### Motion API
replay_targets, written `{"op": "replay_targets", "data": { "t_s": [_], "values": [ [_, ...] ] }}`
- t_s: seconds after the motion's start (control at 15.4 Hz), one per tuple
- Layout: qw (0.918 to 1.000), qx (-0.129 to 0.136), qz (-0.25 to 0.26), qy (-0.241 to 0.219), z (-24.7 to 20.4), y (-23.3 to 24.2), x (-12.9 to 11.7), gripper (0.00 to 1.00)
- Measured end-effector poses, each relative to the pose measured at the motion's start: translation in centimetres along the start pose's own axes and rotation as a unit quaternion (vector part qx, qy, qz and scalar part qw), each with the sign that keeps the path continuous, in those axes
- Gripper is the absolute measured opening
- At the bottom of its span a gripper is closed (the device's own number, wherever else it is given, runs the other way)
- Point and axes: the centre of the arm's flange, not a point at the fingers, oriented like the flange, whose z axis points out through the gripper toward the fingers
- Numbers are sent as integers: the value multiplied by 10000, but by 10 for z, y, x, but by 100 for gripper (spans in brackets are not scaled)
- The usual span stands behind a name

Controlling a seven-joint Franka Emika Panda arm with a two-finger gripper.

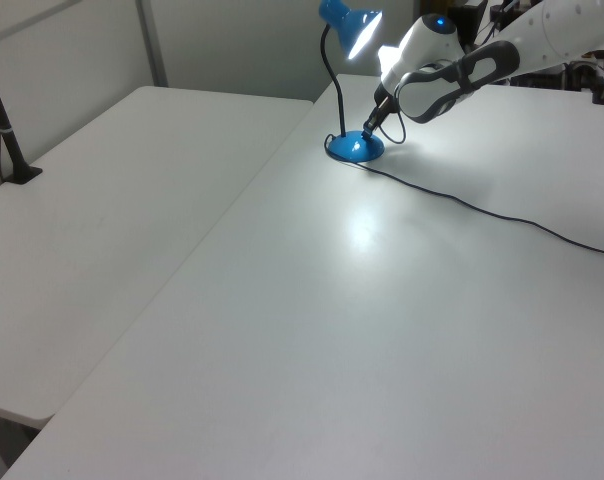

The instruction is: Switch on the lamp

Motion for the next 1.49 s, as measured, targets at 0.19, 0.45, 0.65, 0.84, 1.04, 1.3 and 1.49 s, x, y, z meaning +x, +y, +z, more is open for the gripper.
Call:
{"op": "replay_targets", "data": {
  "t_s": [0.19,0.45,0.65,0.84,1.04,1.3,1.49],
  "values": [
    [9999,-41,0,103,2,1,1,1],
    [9997,-58,29,244,-12,6,11,1],
    [9995,96,96,295,-50,0,14,1],
    [9984,466,145,-286,-98,-9,6,1],
    [9894,924,294,-1076,-178,-23,11,1],
    [9712,1227,376,-2008,-270,-43,3,3],
    [9567,1266,124,-2616,-316,-57,-11,20]
  ]
}}
